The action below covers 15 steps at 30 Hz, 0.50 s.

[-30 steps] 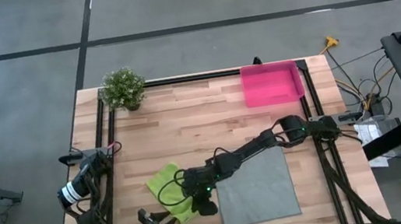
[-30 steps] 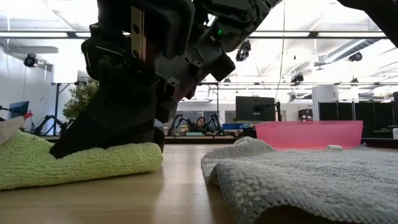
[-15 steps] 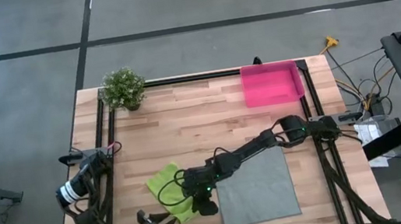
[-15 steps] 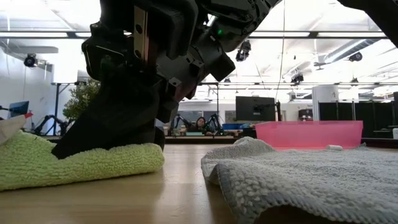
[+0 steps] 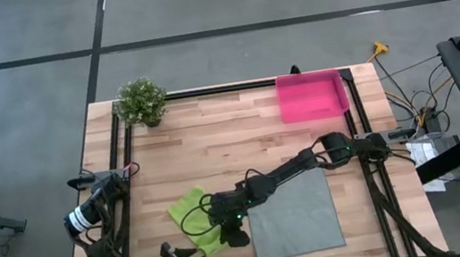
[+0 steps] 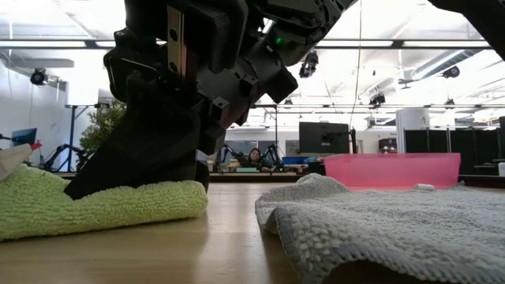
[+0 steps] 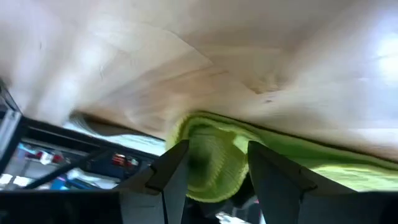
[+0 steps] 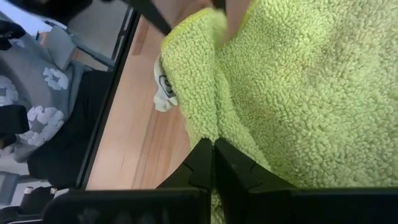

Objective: Roll microfiber towels into tight, uniform cylinder then place into a basket
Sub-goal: Roll the green microfiber cloth

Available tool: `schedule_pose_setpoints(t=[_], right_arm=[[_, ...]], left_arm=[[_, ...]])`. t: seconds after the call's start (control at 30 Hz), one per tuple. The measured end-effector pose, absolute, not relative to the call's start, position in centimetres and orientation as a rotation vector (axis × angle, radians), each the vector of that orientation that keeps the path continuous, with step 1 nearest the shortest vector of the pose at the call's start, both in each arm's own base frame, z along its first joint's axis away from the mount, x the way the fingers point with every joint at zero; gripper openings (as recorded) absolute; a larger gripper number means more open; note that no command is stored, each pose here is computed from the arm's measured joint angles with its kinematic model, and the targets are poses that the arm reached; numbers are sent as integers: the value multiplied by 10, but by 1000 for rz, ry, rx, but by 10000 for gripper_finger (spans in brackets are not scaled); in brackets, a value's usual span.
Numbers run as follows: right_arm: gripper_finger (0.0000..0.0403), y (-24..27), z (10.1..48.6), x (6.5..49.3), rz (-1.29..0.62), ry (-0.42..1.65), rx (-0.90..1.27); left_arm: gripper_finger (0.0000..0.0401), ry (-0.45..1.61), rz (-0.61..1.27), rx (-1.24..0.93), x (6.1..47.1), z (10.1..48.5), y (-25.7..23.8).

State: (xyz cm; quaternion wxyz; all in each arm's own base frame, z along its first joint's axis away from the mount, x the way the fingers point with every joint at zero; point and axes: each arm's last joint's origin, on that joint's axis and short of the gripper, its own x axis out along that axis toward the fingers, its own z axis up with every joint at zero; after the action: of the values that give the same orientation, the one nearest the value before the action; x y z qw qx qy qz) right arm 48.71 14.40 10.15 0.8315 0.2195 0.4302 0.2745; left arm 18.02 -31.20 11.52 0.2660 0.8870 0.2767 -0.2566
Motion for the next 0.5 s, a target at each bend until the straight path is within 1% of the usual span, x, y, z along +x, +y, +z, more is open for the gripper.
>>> schedule_pose_setpoints(t=[0.2, 0.33, 0.5], right_arm=[[9, 144, 102, 487, 571, 916, 485], [9, 144, 102, 487, 567, 918, 492], [9, 145, 102, 487, 568, 918, 493]], left_arm=[[148, 751, -656, 2433, 188, 114, -305], [148, 756, -641, 2460, 189, 118, -301], [148, 748, -630, 2444, 191, 128, -299]])
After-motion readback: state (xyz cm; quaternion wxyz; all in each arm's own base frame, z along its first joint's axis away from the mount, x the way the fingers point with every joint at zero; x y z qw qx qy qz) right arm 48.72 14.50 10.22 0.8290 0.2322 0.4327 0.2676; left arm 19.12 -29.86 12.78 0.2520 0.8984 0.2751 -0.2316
